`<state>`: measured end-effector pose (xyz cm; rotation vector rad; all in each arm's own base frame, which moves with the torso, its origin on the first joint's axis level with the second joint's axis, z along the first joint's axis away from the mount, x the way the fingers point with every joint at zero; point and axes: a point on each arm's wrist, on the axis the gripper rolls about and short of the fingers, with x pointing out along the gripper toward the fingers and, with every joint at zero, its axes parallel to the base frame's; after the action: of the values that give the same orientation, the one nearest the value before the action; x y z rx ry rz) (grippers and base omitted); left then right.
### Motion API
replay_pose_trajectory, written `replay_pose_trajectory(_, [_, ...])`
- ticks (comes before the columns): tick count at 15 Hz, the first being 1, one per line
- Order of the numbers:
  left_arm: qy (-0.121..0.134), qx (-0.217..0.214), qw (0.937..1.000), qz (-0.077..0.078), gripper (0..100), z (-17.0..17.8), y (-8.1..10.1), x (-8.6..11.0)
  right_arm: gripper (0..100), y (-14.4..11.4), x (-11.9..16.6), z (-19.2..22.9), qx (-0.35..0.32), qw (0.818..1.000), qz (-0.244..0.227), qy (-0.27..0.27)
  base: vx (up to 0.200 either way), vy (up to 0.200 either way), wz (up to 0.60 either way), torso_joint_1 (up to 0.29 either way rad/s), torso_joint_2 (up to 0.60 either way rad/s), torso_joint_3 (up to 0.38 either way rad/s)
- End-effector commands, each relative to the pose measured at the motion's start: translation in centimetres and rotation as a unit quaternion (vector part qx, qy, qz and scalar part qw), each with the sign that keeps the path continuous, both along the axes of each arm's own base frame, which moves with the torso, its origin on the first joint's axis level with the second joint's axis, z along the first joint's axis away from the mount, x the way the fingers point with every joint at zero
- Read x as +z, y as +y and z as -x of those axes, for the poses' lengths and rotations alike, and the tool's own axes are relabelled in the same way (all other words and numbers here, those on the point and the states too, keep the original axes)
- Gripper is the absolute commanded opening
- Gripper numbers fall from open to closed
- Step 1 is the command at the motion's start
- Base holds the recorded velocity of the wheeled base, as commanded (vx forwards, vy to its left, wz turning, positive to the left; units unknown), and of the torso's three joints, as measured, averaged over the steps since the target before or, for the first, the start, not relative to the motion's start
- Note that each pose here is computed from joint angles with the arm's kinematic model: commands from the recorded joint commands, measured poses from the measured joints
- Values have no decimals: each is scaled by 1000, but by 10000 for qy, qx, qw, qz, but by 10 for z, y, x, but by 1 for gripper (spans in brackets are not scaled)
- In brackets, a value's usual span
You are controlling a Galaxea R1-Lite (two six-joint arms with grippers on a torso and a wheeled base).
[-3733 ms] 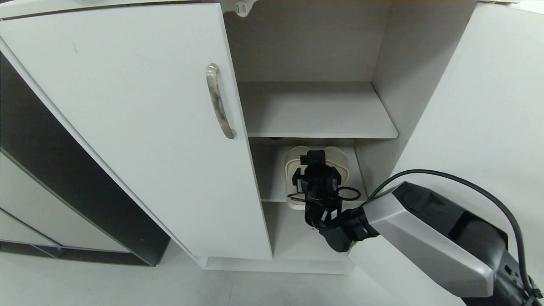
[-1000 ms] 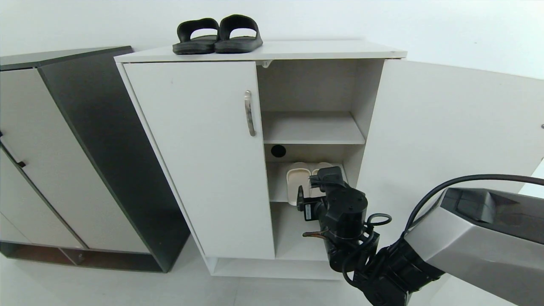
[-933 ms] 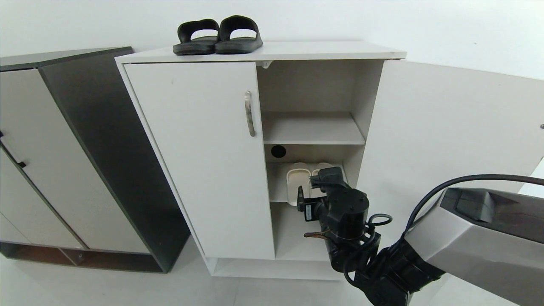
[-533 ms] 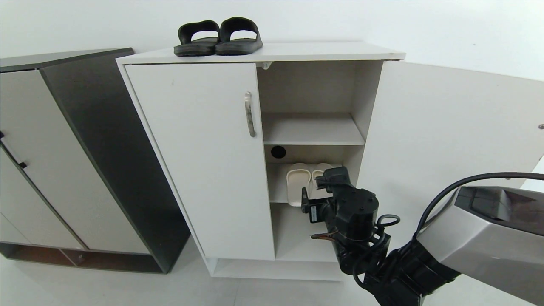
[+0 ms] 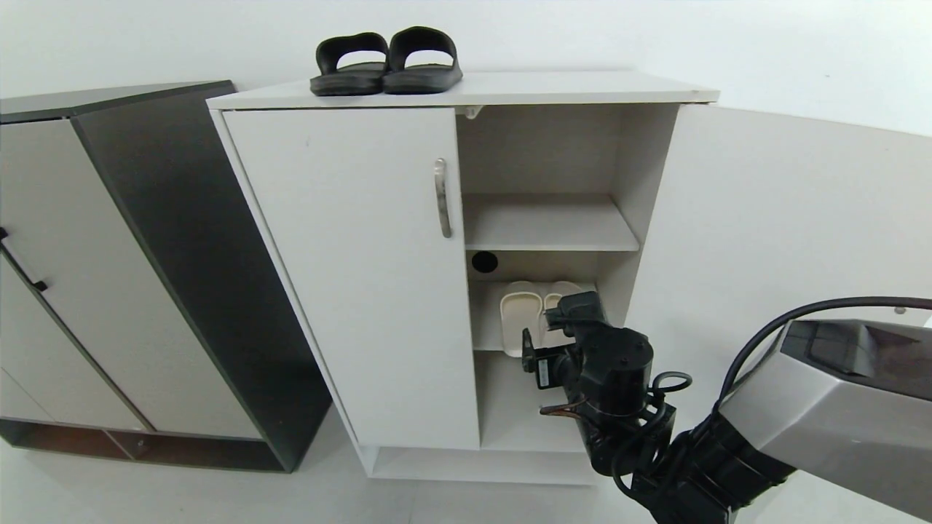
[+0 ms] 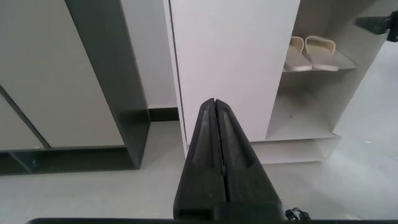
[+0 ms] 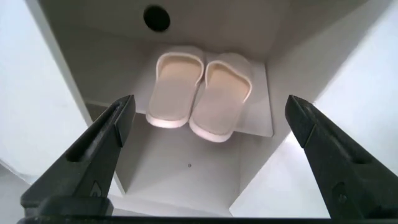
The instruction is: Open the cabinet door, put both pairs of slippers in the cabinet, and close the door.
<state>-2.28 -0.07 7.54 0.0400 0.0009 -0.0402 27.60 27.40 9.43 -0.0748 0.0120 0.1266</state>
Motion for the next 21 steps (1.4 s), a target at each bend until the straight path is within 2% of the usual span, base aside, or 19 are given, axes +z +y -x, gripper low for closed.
replay_pose_trajectory(1, [-1, 2, 10000, 1, 0, 0, 0, 0, 100, -1, 0, 0, -2, 10000, -13, -11, 0, 200, 0, 7, 7, 12])
replay_pose_trajectory(13, [0, 2, 10000, 16, 0, 0, 0, 0, 100, -3, -1, -2, 29, 10000, 21, 15, 0, 200, 0, 2, 2, 2])
replay_pose_trajectory(21, [0, 2, 10000, 16, 0, 0, 0, 0, 100, -4, -3, -2, 106, 9999, 38, 27, 0, 0, 0, 0, 0, 0])
